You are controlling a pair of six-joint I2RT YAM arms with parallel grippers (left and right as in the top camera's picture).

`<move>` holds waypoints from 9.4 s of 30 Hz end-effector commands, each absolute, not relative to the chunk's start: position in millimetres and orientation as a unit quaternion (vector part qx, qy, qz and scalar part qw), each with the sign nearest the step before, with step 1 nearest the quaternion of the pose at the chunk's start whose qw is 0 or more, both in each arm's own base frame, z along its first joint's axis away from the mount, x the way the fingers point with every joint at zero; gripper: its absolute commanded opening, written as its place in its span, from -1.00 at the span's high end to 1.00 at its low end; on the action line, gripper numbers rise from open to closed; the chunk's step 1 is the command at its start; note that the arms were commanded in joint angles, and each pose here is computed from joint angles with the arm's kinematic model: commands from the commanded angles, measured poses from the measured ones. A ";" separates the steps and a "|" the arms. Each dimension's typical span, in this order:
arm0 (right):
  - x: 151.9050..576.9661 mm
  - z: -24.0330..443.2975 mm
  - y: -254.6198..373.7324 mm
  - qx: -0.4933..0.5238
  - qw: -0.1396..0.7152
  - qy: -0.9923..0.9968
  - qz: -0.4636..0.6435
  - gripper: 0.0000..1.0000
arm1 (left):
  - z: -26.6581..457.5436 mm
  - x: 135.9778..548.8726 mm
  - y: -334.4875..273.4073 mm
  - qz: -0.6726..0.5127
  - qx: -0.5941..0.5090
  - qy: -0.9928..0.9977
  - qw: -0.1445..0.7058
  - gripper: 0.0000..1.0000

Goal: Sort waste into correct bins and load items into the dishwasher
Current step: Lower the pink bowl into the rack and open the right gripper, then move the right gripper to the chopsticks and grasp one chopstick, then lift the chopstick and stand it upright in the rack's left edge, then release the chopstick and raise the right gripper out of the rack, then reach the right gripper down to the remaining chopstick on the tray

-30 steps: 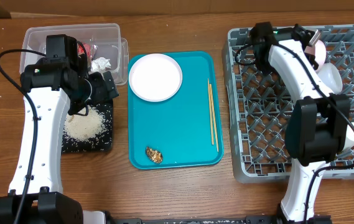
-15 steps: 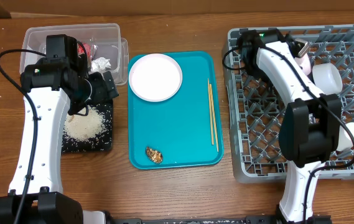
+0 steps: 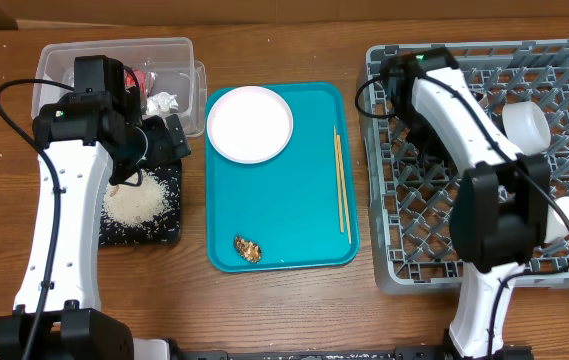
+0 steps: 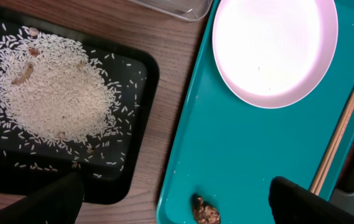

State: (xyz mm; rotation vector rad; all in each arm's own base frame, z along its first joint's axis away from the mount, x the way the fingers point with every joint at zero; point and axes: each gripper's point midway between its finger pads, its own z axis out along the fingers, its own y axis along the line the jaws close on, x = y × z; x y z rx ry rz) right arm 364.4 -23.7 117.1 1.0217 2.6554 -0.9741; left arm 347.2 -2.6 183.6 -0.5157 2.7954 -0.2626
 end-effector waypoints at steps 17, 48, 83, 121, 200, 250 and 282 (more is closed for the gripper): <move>353.7 188.4 75.1 0.179 0.078 0.980 0.025 -0.29 | 194.9 349.0 -3.3 -0.095 -0.182 0.966 0.158 -1.00; 330.9 111.7 215.2 -0.035 0.019 0.997 0.067 -0.52 | 193.7 346.1 -5.1 -0.094 -0.181 0.967 0.152 -1.00; 287.7 -23.8 206.8 -0.015 -0.120 0.992 0.025 -0.32 | 193.8 346.2 -5.1 -0.093 -0.176 0.968 0.152 -1.00; 285.5 -3.1 198.7 0.019 -0.121 0.992 0.002 0.92 | 193.7 346.1 -5.1 -0.093 -0.176 0.968 0.152 -1.00; 267.0 70.3 87.8 -0.041 -0.030 0.998 -0.021 0.92 | 193.5 345.5 -5.2 -0.094 -0.178 0.968 0.151 -1.00; 328.2 199.4 123.6 -0.042 0.145 0.986 0.068 -0.08 | 193.2 344.7 -5.6 -0.093 -0.173 0.969 0.149 -1.00; 321.8 15.8 217.0 -0.072 -0.049 0.995 0.047 -0.24 | 193.2 344.7 -5.5 -0.092 -0.174 0.969 0.149 -1.00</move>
